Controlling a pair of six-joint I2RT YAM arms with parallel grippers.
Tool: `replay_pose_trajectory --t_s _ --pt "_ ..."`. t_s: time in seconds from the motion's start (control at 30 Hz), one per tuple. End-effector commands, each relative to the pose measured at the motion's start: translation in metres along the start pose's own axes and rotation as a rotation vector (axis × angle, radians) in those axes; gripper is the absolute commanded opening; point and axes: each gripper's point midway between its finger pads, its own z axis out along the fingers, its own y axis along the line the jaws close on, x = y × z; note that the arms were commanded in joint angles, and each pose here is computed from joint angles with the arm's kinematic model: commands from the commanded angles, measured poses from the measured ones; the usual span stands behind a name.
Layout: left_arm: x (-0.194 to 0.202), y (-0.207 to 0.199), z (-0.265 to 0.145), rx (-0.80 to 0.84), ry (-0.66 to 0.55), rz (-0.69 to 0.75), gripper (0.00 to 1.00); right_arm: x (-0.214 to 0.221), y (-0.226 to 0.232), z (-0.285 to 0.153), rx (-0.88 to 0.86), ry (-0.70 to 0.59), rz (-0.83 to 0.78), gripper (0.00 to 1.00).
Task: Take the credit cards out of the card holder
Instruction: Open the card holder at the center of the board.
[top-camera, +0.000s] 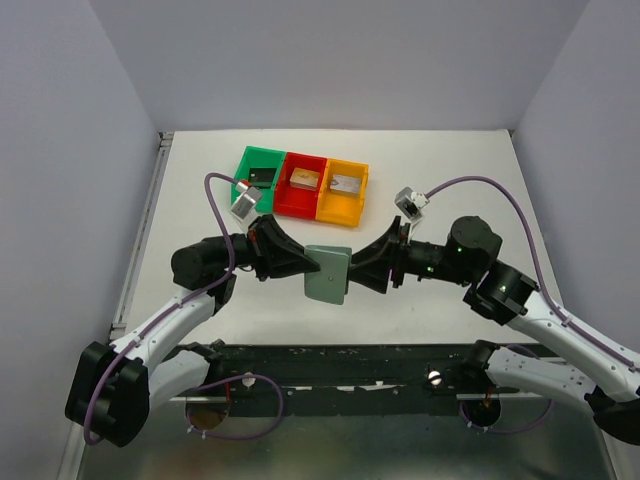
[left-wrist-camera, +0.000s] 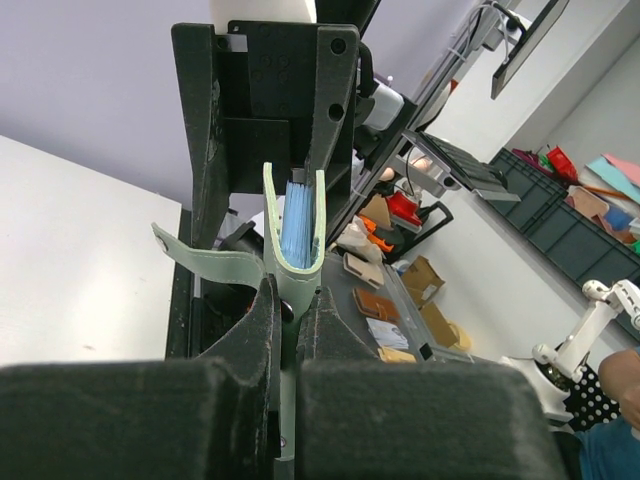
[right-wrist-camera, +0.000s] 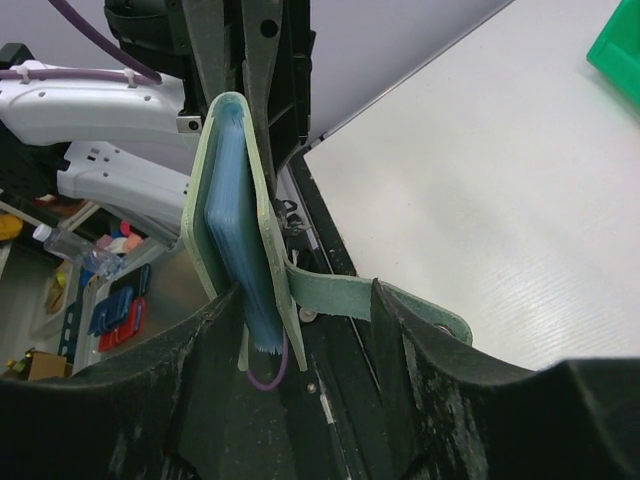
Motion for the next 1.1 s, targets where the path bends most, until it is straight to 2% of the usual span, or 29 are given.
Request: replay_pose_trajectory --t_s 0.0,0.23,0.37,0.67,0.73,0.87,0.9,0.97,1.07 --pt "-0.012 -0.017 0.003 0.049 -0.035 0.101 0.0 0.001 0.003 0.006 -0.025 0.019 0.005 0.59" --pt "-0.015 -0.015 0.005 0.048 -0.056 0.098 0.0 0.005 0.014 0.018 -0.119 0.059 0.031 0.5" --pt "-0.014 -0.015 0.007 0.052 -0.056 0.094 0.0 0.008 0.014 0.021 -0.134 0.076 0.043 0.49" --pt "-0.011 -0.01 0.009 0.036 -0.043 0.084 0.0 0.018 0.013 0.027 -0.157 0.129 0.079 0.38" --pt "-0.009 -0.008 0.008 0.024 -0.038 0.084 0.0 0.018 0.013 0.028 -0.152 0.13 0.081 0.32" --pt "-0.006 -0.004 0.007 -0.006 -0.03 0.089 0.01 0.016 0.011 0.025 -0.124 0.121 0.075 0.08" --pt "-0.006 -0.003 0.007 -0.019 -0.029 0.088 0.09 0.015 0.01 0.023 -0.112 0.122 0.071 0.0" --pt "-0.005 0.003 0.005 -0.062 -0.03 0.087 0.35 0.013 0.007 0.018 -0.076 0.126 0.057 0.0" --pt "-0.005 0.023 0.0 -0.194 -0.054 0.102 0.59 0.009 0.004 0.009 -0.018 0.131 0.034 0.0"
